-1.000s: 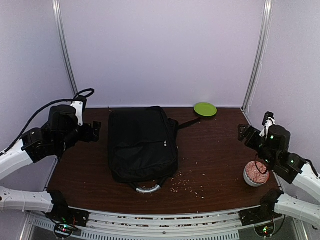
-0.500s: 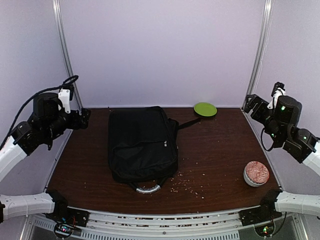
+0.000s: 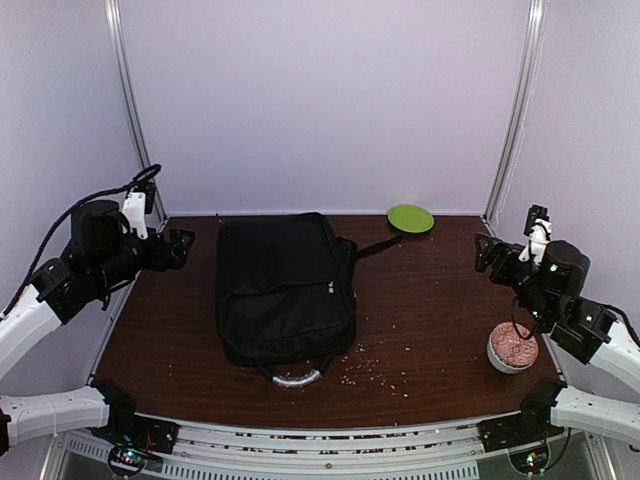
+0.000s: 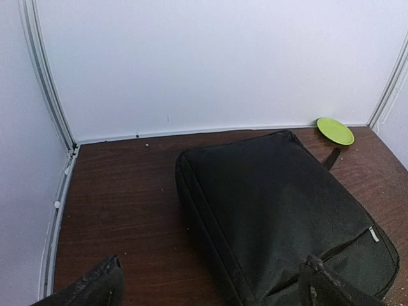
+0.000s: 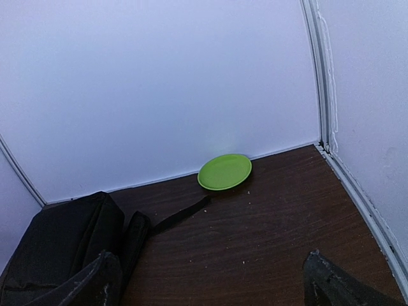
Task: Pack the student bag
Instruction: Reset both arms
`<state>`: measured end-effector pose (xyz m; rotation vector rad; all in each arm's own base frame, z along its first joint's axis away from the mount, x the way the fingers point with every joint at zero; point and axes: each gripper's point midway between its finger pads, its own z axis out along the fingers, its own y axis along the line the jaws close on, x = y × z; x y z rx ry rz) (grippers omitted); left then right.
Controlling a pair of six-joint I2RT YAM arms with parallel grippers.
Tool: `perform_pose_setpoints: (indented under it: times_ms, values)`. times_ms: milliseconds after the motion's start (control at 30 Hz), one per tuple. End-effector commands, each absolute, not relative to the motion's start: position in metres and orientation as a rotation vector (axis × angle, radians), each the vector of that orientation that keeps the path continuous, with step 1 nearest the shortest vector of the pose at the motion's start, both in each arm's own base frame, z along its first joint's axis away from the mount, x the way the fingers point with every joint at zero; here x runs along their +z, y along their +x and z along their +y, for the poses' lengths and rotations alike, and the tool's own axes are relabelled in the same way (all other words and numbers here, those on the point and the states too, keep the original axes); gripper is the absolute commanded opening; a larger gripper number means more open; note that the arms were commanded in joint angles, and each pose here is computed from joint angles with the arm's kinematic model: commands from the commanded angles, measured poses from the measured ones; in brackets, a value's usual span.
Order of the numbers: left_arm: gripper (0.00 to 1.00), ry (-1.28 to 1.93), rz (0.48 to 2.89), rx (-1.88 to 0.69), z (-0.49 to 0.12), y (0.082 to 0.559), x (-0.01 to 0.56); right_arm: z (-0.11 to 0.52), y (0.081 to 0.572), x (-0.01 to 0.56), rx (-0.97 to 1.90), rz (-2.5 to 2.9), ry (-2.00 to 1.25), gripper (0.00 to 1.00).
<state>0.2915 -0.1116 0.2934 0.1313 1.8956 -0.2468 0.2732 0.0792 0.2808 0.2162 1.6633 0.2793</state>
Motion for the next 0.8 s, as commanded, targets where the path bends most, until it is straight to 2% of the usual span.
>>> perform_pose_setpoints:
  times_ms: [0, 400, 767]
  values:
    - [0.98, 0.102, 1.836, -0.244, -0.108, 0.297, 0.305, 0.085, 0.273, 0.298, 0.318, 1.605, 0.192, 1.00]
    - [0.98, 0.122, 1.836, -0.247, -0.111, 0.296, 0.305, 0.045, 0.274, 0.296, 0.272, 1.552, 0.533, 0.99]
    - [0.98, 0.047, 1.843, -0.197, -0.099, 0.300, 0.301, 0.045, 0.277, 0.288, 0.206, 1.577, 0.487, 1.00]
